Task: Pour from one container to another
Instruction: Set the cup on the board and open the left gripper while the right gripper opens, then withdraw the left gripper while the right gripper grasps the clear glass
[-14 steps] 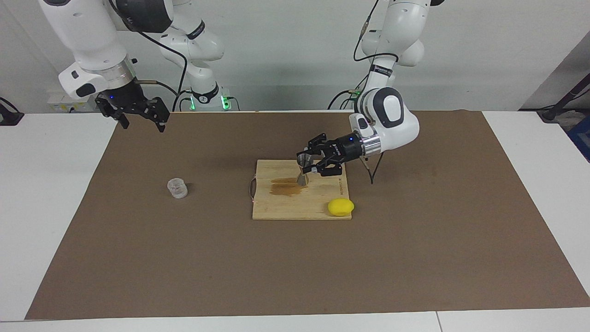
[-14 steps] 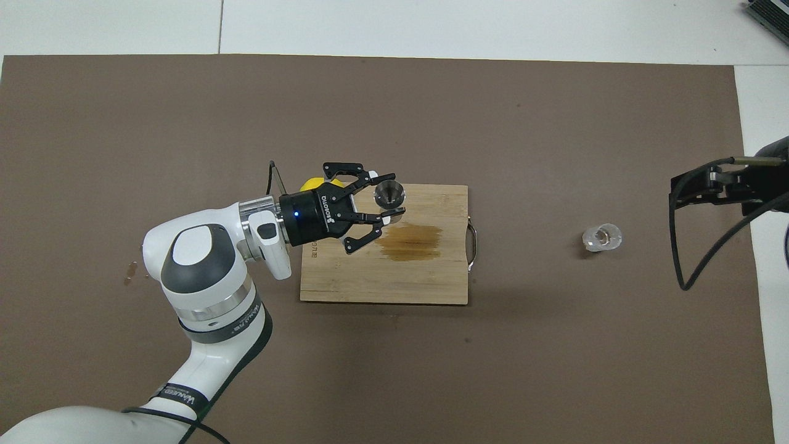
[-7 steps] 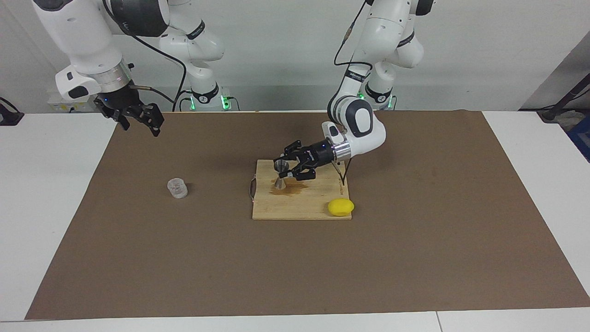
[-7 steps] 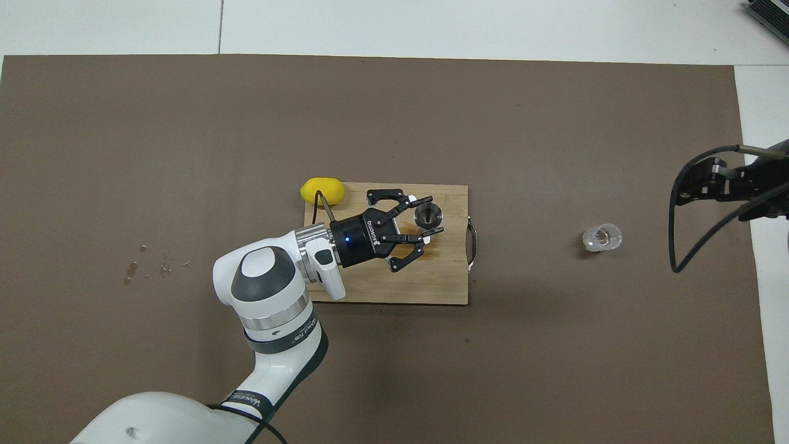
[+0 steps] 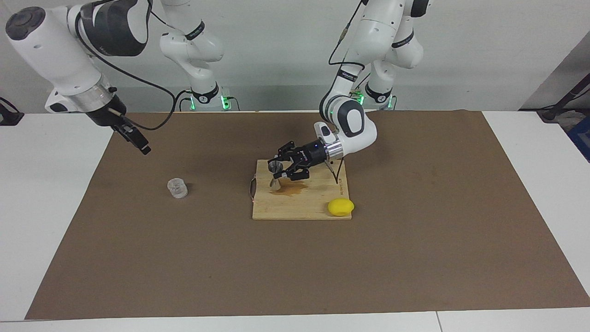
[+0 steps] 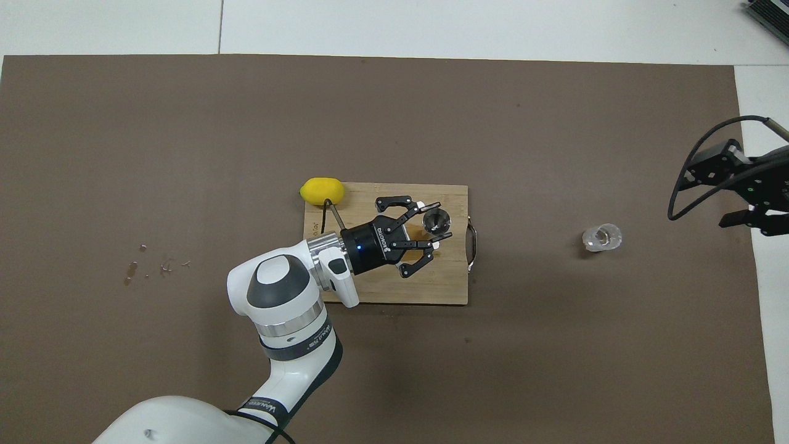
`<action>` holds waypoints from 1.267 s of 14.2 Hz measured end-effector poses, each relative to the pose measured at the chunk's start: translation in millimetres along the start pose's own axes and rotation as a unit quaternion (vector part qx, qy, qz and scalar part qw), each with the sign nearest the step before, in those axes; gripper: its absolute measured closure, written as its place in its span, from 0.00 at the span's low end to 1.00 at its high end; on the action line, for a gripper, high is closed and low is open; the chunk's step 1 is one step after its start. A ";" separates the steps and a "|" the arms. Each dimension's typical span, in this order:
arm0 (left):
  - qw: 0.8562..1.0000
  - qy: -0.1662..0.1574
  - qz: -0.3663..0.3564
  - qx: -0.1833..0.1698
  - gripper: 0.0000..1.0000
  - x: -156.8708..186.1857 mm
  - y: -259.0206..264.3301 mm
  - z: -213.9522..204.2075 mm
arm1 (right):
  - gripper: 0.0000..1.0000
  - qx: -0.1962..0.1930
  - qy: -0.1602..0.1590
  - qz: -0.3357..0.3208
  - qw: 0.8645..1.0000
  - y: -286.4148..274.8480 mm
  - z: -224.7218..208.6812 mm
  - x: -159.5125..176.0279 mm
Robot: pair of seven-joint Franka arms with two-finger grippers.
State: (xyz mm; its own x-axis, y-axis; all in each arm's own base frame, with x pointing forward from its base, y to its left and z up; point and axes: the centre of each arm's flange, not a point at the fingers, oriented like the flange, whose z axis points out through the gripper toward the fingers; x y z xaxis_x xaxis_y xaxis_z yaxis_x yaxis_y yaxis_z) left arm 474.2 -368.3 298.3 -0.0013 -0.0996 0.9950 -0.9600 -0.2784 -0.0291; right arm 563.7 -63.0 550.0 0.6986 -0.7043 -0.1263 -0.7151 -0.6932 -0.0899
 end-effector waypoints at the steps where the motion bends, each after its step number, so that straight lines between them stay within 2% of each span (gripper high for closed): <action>1: 1.000 -0.001 0.002 0.000 0.48 -1.2 -0.4 -0.3 | 0.24 0.010 -0.011 0.029 0.999 5.5 11.4 5.0; 4: 1.000 -0.009 0.005 0.003 0.48 -7.5 -1.0 -1.5 | 0.25 0.033 -0.049 0.096 0.994 15.6 45.4 21.0; 7: 1.000 -0.017 0.008 0.009 0.48 -25.3 0.4 -0.3 | 0.25 0.044 -0.081 0.149 0.985 35.0 94.6 53.9; 8: 1.000 -0.015 0.009 0.008 0.48 -28.2 0.8 0.6 | 0.26 0.049 -0.094 0.166 0.980 41.9 112.8 61.7; 9: 1.000 -0.015 0.009 0.008 0.48 -28.4 0.8 0.8 | 0.34 0.052 -0.106 0.181 0.976 48.4 128.8 68.3; 10: 1.000 -0.015 0.010 0.008 0.48 -28.5 0.5 0.6 | 0.35 0.054 -0.116 0.194 0.973 54.9 142.3 74.4; 11: 1.000 -0.015 0.010 0.008 0.48 -28.5 0.2 0.3 | 0.31 0.058 -0.124 0.204 0.969 59.3 152.5 78.9; 13: 1.000 -0.015 0.012 0.010 0.33 -28.5 -1.0 -0.5 | 0.27 0.067 -0.134 0.222 0.963 65.0 169.2 83.5; 14: 1.000 -0.015 0.012 0.011 0.20 -28.6 -2.2 -1.3 | 0.17 0.072 -0.139 0.231 0.960 67.2 176.8 83.8; 16: 1.000 -0.015 0.012 0.013 0.00 -29.1 -4.6 -3.5 | 0.14 0.077 -0.153 0.249 0.953 72.7 192.9 84.2; 17: 1.000 -0.016 0.012 0.015 0.00 -30.2 -6.7 -6.0 | 0.09 0.079 -0.162 0.262 0.948 78.3 201.7 87.1; 18: 1.000 -0.017 0.010 0.019 0.00 -31.7 -9.5 -10.2 | 0.08 0.084 -0.175 0.278 0.941 85.5 212.2 91.7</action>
State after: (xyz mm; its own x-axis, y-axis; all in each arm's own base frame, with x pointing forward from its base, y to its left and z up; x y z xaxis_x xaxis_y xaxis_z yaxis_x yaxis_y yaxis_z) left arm 480.5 -352.7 268.0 -0.0111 -0.1370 0.9905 -0.9485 -0.3121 -0.0538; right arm 561.6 -154.4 321.1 0.1864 -0.8370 -0.5145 -0.9817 -0.1790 -0.0645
